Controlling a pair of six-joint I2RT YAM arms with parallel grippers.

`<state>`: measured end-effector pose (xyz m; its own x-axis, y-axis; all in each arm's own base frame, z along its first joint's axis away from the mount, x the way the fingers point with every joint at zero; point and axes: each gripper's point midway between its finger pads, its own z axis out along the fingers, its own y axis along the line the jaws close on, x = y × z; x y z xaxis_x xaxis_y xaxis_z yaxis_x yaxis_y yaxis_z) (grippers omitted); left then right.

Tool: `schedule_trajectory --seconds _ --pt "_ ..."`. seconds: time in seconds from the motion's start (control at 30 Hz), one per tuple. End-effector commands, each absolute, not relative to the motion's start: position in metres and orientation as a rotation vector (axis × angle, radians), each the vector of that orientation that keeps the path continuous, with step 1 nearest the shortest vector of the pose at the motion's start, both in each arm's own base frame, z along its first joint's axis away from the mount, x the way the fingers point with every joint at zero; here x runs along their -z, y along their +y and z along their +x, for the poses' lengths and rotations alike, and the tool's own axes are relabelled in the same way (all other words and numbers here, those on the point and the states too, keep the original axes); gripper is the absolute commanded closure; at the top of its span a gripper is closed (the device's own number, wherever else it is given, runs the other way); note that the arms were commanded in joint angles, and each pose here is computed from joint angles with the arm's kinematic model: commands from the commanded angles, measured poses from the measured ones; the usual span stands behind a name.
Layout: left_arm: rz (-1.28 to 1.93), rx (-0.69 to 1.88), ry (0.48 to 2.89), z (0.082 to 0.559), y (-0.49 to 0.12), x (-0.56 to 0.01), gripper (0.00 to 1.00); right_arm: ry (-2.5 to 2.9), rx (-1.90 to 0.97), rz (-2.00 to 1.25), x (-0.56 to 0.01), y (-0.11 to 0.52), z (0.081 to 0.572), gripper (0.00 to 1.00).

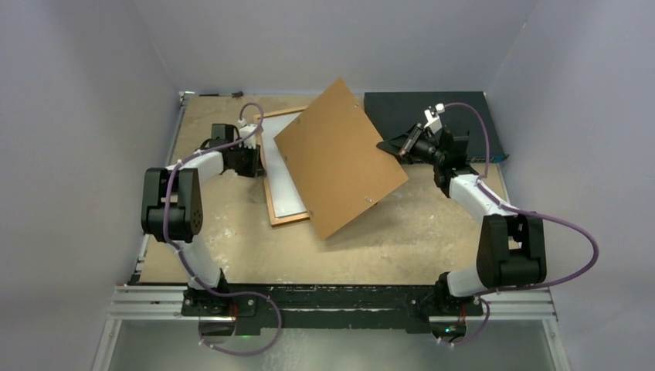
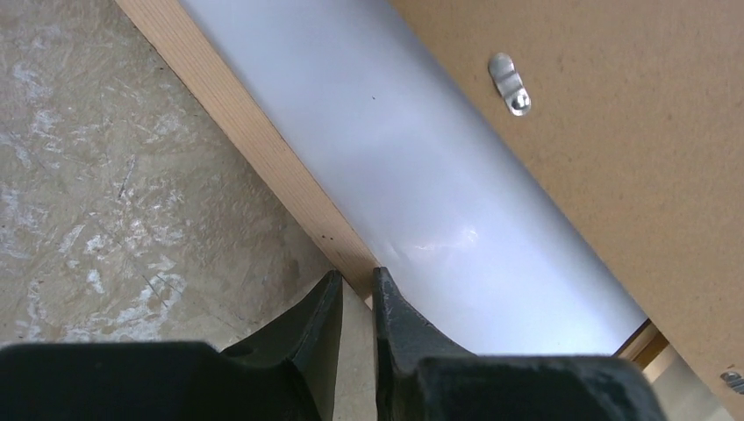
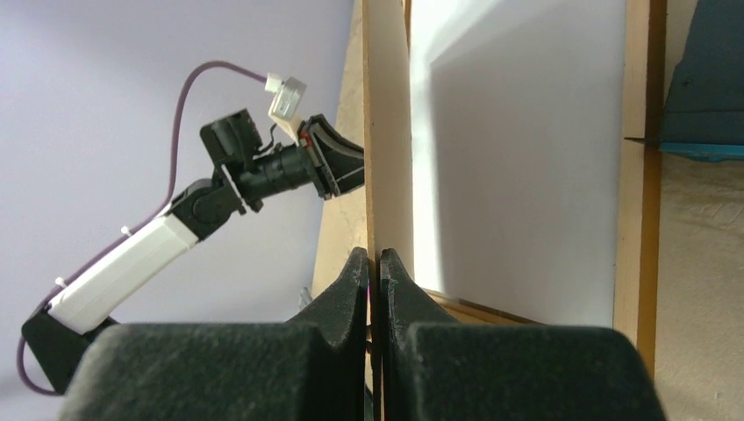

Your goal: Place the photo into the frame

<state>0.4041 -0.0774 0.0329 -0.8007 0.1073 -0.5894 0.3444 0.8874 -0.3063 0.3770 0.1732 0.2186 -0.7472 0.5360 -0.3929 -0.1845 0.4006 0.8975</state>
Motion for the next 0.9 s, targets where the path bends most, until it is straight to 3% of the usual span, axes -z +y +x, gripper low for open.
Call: schedule_trajectory --seconds 0.0,0.53,0.87 --pt "0.437 0.401 2.64 0.359 -0.058 0.011 0.98 1.81 -1.412 0.265 -0.264 0.169 0.383 1.0" --pt "0.579 0.237 2.721 0.317 -0.012 0.016 1.0 1.767 -1.476 0.294 -0.253 0.195 0.395 1.0" --pt "0.417 0.364 2.62 0.346 0.004 -0.038 1.0 1.761 -1.467 0.306 -0.242 0.205 0.406 1.0"
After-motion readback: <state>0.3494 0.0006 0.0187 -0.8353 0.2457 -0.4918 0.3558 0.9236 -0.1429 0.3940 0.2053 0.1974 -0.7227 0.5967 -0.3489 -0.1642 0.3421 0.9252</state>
